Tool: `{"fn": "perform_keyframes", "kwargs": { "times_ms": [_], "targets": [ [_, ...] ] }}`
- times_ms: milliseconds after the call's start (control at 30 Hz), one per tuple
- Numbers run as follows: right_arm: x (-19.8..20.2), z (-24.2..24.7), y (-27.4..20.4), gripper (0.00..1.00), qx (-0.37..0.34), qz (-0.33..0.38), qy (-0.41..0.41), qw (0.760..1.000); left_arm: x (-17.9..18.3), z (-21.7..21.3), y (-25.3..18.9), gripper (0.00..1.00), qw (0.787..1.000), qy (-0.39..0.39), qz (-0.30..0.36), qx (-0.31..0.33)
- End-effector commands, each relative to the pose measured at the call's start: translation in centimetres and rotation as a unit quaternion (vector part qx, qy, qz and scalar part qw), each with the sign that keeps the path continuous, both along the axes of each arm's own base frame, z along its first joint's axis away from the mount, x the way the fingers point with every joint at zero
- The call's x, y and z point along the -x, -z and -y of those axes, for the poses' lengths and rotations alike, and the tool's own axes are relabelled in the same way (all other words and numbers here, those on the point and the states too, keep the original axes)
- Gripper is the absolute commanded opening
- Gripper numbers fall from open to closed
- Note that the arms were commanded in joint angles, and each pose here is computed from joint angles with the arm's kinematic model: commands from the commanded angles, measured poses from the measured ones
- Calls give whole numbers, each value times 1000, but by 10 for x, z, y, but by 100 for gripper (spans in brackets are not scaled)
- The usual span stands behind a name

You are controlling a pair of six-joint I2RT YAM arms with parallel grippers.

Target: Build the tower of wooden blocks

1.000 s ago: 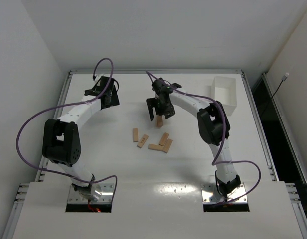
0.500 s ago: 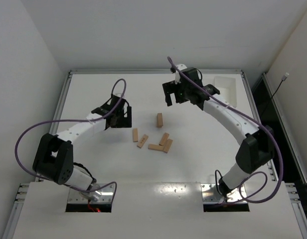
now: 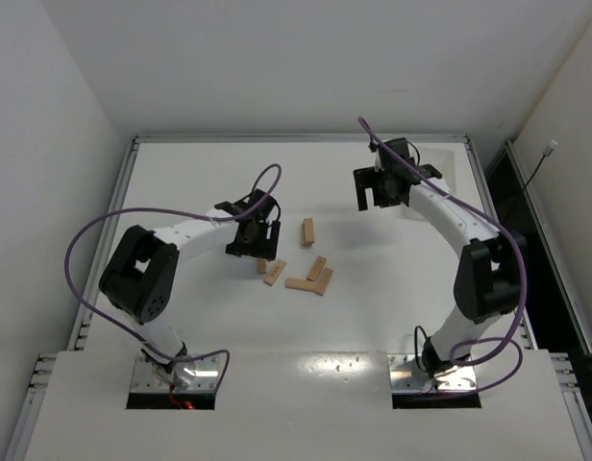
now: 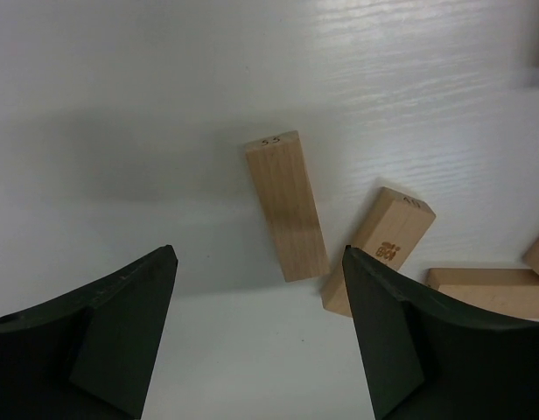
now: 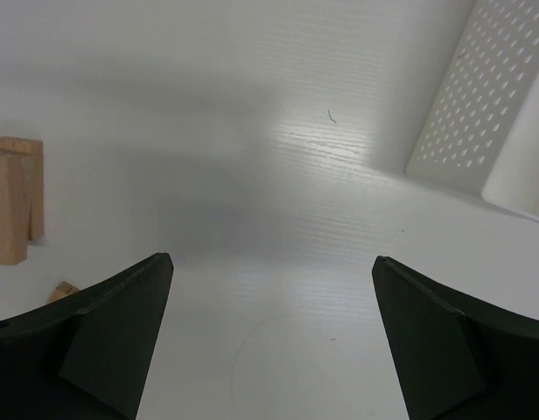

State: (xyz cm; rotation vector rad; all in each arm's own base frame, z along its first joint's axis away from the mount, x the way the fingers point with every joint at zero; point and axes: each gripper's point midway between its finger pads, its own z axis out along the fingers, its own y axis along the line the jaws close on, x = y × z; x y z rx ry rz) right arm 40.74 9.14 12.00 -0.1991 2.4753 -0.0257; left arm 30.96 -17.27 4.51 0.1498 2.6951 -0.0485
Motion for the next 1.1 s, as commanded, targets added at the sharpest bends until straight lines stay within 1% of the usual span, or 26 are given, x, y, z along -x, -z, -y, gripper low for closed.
{"fn": "perform_keyframes", "kwargs": {
  "times_ms": [0,100,133,367,533,600,633,667,767,800,867,900,967,1000,1033,1067],
  "targets": [
    [-6,6,-7,95,-12,12,13,1000,1,8,-4,73,1000,1,-14,10],
    [-6,8,-3,95,-18,7,19,1000,1,13,0,66,1000,6,-25,17],
    [-4,7,2,95,-20,-3,15,1000,2,12,6,65,999,6,-31,13],
    [-5,11,6,94,-29,-10,24,999,4,21,16,54,998,18,-56,21],
    [-5,10,10,94,-32,-15,21,999,-4,21,24,52,998,12,-63,17],
    [-4,8,10,94,-35,-16,18,999,-8,19,26,49,998,3,-66,18],
    [-4,8,10,94,-35,-16,18,999,-6,19,32,49,997,-2,-73,16],
    [-4,8,14,94,-34,-21,18,999,-6,12,37,47,997,-10,-81,7],
    [-4,8,14,94,-34,-21,18,999,-11,10,38,29,997,-26,-78,5],
    [-4,8,14,94,-34,-21,18,999,-13,8,39,14,997,-28,-78,-3],
    [-4,8,14,94,-34,-21,18,999,-15,5,36,2,996,-44,-74,-9],
    [-4,8,14,94,-34,-21,18,999,-18,3,33,0,996,-48,-68,-16],
    [-3,4,14,94,-34,-21,14,999,-25,6,26,0,996,-64,-65,-14],
    [-3,4,14,94,-37,-21,17,999,-27,10,20,0,996,-66,-64,-5],
    [-3,4,14,94,-37,-21,18,999,-42,14,8,0,996,-70,-50,5],
    [-3,4,14,94,-37,-21,18,999,-43,16,1,0,995,-84,-51,10]
  ]
}}
